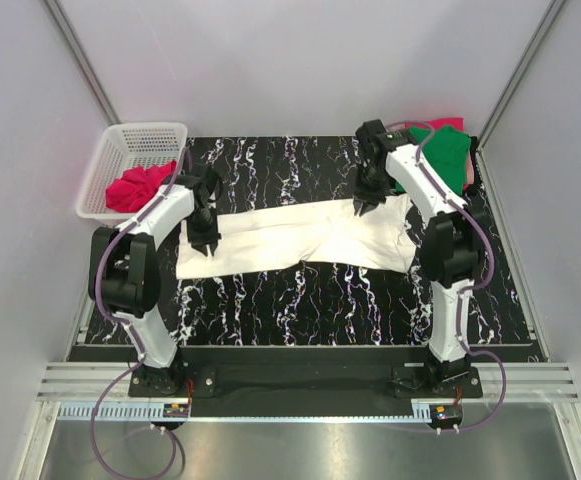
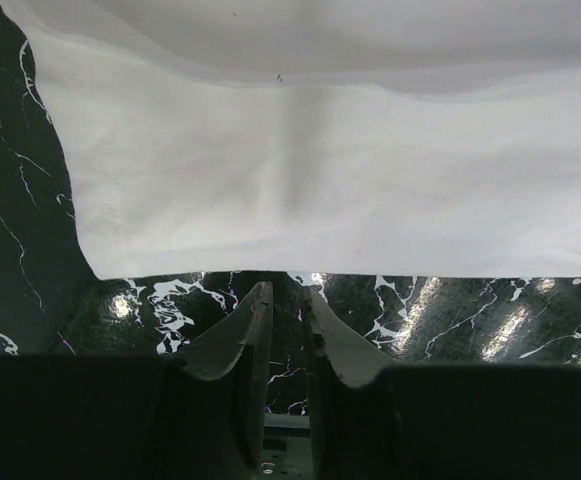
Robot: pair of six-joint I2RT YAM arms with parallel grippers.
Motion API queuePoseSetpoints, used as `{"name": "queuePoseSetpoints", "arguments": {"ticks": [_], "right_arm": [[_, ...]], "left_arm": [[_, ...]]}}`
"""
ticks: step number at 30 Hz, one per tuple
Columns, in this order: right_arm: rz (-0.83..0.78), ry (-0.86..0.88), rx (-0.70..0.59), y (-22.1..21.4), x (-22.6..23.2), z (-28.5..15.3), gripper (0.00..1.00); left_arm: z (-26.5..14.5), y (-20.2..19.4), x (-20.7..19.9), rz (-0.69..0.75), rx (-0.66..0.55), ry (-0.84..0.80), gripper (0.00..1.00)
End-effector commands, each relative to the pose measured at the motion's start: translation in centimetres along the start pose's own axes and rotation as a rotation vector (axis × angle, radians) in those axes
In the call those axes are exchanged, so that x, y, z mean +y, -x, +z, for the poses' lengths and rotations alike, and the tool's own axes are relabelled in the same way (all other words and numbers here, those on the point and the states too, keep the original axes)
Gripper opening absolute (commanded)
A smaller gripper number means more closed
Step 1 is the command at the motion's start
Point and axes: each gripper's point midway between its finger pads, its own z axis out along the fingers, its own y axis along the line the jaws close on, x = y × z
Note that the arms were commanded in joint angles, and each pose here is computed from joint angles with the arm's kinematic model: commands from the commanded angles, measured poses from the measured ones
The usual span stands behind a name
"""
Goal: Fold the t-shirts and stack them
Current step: Fold the tshirt
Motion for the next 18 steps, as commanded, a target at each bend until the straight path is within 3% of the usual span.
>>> {"name": "queuePoseSetpoints", "arguments": {"ticks": [1,2,3,9,14,16,18], "right_arm": [[0.116,-0.006,-0.029,-2.3,-0.8,-2.3,0.15],[0.131,-0.03,0.001,-3.4,-1.4,-1.6,0.04],[0.154,-0.045,0.011,-3.8,-1.6,-1.3,0.0],[0.251,-0.246,0.007,-5.7,-5.7,0.6,0.0],[0.26,-0.25,0.013,-6.4,-6.1,3.0,0.0],[0.255,-0.244,0.003,-6.4,-6.3,3.6,0.04],[0.252,-0.239,0.027,-6.9,-6.3,4.5,0.16]], "left_arm": [[0.1,0.6,0.0,-0.02,-0.04,0.004,0.23],[0.1,0.7,0.2,-0.029,-0.046,0.012,0.23],[0.1,0.7,0.2,-0.032,-0.049,0.014,0.23],[0.5,0.4,0.7,-0.056,-0.046,0.04,0.23],[0.8,0.5,0.7,-0.112,-0.037,0.012,0.24],[0.7,1.0,0.8,-0.121,-0.046,0.01,0.24],[1.0,1.1,0.7,-0.113,-0.038,0.011,0.25]]}}
